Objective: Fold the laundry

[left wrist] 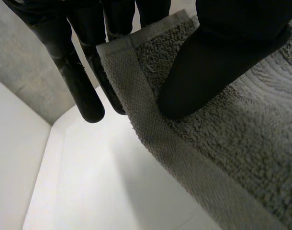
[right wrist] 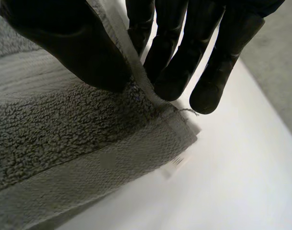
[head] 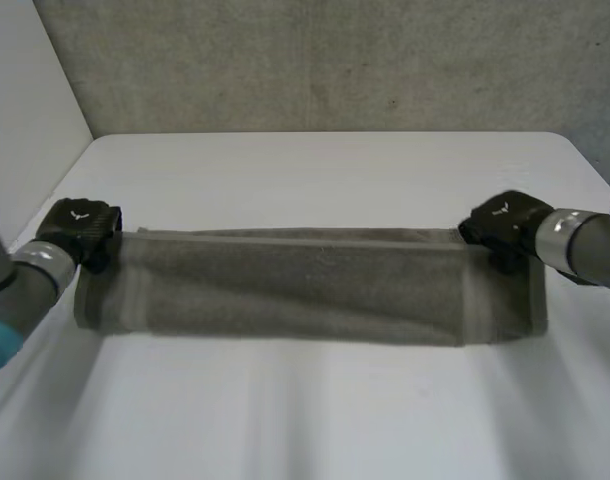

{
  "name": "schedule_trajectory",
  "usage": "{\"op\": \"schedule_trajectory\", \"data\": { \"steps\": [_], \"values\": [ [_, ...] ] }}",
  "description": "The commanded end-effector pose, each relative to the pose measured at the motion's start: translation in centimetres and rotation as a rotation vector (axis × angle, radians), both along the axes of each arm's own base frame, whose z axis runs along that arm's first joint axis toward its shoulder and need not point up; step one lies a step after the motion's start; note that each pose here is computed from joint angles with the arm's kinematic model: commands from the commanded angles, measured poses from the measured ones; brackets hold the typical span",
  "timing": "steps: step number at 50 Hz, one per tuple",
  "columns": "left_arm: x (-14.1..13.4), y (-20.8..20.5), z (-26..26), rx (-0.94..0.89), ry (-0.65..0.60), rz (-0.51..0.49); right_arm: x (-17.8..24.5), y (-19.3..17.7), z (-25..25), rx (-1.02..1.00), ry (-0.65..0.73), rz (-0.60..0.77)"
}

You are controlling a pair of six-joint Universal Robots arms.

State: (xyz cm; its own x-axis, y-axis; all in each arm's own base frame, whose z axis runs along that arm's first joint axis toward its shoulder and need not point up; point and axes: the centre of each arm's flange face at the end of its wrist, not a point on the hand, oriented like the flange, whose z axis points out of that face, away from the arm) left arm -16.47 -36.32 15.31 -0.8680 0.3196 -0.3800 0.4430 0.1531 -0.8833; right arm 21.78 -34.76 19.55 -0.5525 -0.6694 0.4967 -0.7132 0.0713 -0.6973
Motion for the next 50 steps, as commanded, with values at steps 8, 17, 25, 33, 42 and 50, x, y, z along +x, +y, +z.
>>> {"op": "schedule_trajectory", "data": {
  "steps": [8,17,25,33,42,50],
  "values": [
    [-1.5,-3.8,-2.4,-0.054,-0.009,-0.001,2.1,-5.3,-2.0,-0.245,-0.089,-0.078],
    [-2.6,-4.4,-2.7,-0.126,-0.004,-0.026,2.6,-6.2,-3.1,-0.248,-0.089,-0.075],
    [-2.6,-4.3,-3.5,-0.116,-0.006,-0.021,2.6,-7.2,-2.9,-0.273,-0.134,-0.127],
    [-2.5,-3.5,-2.1,-0.126,0.013,-0.019,1.8,-6.6,1.4,-0.271,-0.328,-0.227],
    [-1.9,-1.4,2.9,-0.176,0.169,0.017,0.6,-2.1,4.9,-0.264,-0.364,-0.242],
    [-0.9,2.2,6.1,-0.13,0.528,0.077,-0.4,2.9,3.8,-0.179,-0.335,-0.257]
  ]
}}
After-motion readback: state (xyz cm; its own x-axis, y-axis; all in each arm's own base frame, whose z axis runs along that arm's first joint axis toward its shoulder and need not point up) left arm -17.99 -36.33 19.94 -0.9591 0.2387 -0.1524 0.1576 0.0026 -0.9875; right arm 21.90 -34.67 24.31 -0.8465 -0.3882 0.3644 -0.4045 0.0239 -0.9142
